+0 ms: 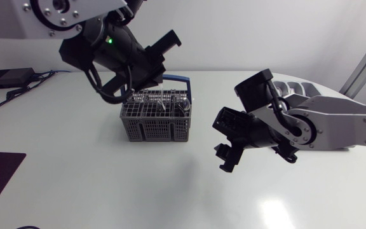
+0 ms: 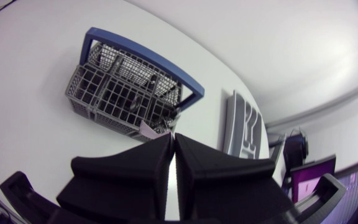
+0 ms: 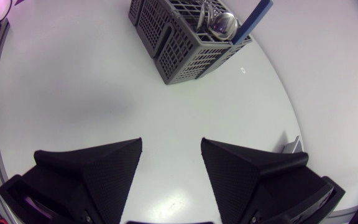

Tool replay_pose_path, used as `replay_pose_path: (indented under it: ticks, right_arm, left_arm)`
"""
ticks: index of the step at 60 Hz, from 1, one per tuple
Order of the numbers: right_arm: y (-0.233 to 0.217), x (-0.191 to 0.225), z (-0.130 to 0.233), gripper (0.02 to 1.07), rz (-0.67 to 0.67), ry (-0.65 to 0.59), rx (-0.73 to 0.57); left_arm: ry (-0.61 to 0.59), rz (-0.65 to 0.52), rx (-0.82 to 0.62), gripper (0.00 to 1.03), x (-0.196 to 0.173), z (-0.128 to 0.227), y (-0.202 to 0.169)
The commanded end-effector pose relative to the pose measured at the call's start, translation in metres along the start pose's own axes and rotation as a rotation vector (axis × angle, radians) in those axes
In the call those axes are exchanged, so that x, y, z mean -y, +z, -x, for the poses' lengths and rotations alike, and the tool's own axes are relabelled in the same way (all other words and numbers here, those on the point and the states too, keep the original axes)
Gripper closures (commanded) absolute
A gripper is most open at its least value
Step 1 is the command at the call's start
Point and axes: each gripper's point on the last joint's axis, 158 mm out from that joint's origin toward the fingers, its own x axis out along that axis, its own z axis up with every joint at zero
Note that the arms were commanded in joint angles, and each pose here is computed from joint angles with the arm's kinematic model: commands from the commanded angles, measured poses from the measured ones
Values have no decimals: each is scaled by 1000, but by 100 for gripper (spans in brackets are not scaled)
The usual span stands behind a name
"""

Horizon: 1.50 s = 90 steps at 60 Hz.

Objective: Unload the cutlery basket into the drawer organizer.

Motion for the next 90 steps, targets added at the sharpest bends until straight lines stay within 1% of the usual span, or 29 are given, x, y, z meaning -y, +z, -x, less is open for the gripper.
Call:
replay_pose_path:
  ticks: [1,13,20,26,31,34,37,45,51,65,73,78,82,90]
  right_arm:
    - [-1,-4,7,37,-19,8,25]
    - [1,-4,23,37,-30,22,79]
    - [0,-7,33,37,-38,39,112]
    - [3,-12,45,37,-39,71,157]
    - [6,-18,54,37,-42,111,197]
    - [7,-23,58,34,-41,135,211]
    - [10,-29,62,34,-33,160,235]
    - [15,-51,73,34,-14,270,300]
    - [17,-64,78,33,13,322,334]
    - [22,-79,85,32,66,391,394]
    - [25,-86,90,33,97,410,416]
    - [25,-91,91,34,108,426,420]
    - [25,-96,92,45,124,441,428]
    - [26,-100,93,58,136,456,436]
  left_arm:
    - [-15,-173,-46,100,-5,0,-20]
    - [-100,-440,-147,100,-8,-2,-58]
    - [-155,-535,-211,100,-6,-1,-78]
    - [-201,-640,-241,100,-3,-3,-93]
    - [-257,-687,-282,100,1,-2,-106]
    - [-300,-715,-309,100,5,-1,-113]
    - [-348,-735,-333,100,10,2,-121]
    - [-431,-817,-389,100,15,4,-142]
    - [-511,-873,-438,100,19,11,-159]
    - [-581,-996,-509,100,18,19,-191]
    - [-610,-1030,-545,100,16,25,-200]
    - [-625,-1043,-556,100,15,27,-202]
    - [-631,-1048,-564,100,14,28,-204]
    - [-637,-1057,-571,100,14,28,-206]
